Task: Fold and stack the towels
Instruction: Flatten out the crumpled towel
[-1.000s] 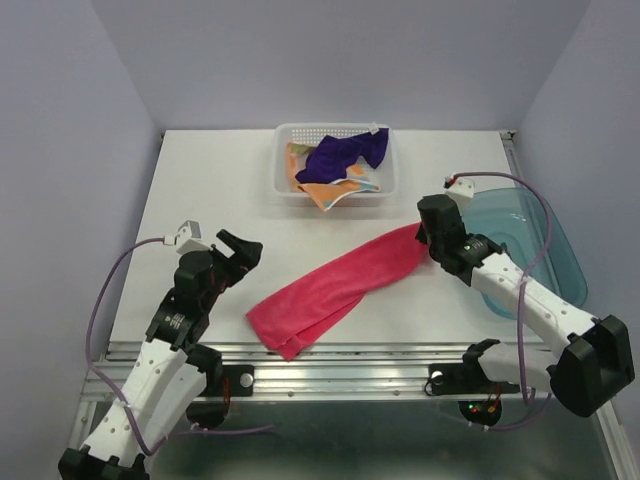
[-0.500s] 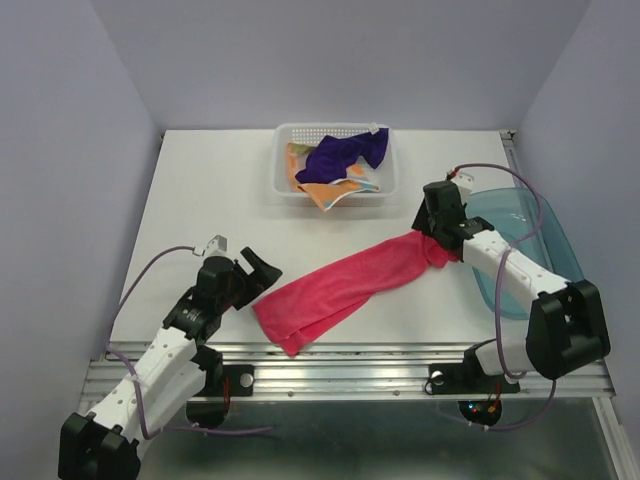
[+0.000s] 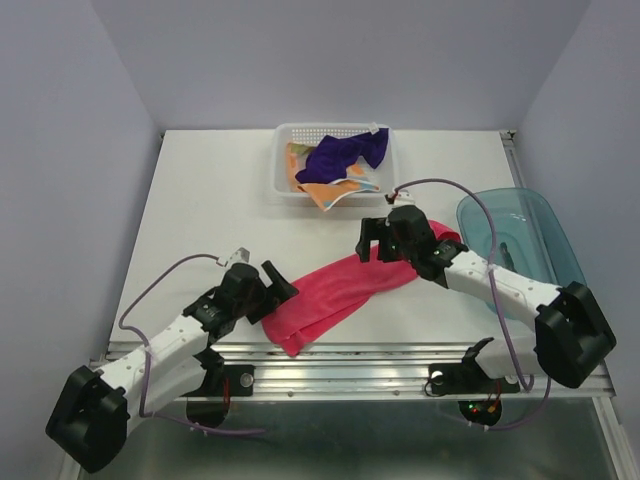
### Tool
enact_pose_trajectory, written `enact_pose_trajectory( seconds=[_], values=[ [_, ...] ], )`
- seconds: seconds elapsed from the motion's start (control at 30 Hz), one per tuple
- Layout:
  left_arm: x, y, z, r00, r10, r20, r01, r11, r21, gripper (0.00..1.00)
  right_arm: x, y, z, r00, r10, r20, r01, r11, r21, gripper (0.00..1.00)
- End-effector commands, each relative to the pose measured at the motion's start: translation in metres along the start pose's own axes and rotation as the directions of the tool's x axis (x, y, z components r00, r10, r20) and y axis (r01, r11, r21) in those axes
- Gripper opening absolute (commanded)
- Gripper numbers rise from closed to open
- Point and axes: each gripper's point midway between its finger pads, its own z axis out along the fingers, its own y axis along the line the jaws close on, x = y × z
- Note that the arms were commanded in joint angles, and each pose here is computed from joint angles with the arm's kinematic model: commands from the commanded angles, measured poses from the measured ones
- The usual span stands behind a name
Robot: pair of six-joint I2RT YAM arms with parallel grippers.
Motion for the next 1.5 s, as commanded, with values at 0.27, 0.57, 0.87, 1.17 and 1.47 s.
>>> enact_pose_trajectory(
  seconds=[0.27, 0.57, 0.87, 1.17, 1.47],
  values=[
    [-0.016, -0.034, 0.043, 0.996, 0.074, 0.050, -0.072, 0.996, -0.044, 0.99, 0.071, -0.027, 0.024, 0.974, 0.189, -0.122, -0.174, 0.977, 0.127, 1.00],
    [-0.071, -0.077, 0.091, 0.961, 0.238, 0.139, -0.219, 0.965, -0.141, 0.99, 0.103, -0.041, 0.019, 0.962, 0.215, -0.166, -0.190, 0.969, 0.158, 1.00],
    [-0.114, -0.103, 0.029, 0.923, 0.208, 0.323, -0.197, 0.978, -0.066, 0.99, 0.051, 0.045, -0.002, 0.990, -0.140, -0.023, 0.137, 0.985, -0.103, 1.00],
    [-0.129, 0.014, -0.066, 0.832, -0.077, 0.549, 0.222, 0.954, -0.203, 0.99, 0.054, 0.184, 0.026, 0.875, -0.482, 0.041, 0.467, 0.820, -0.331, 1.00],
    [-0.125, 0.030, -0.086, 0.774, -0.187, 0.605, 0.298, 0.950, -0.089, 0.99, 0.089, 0.249, 0.091, 0.769, -0.639, -0.006, 0.596, 0.720, -0.356, 0.79]
  ],
)
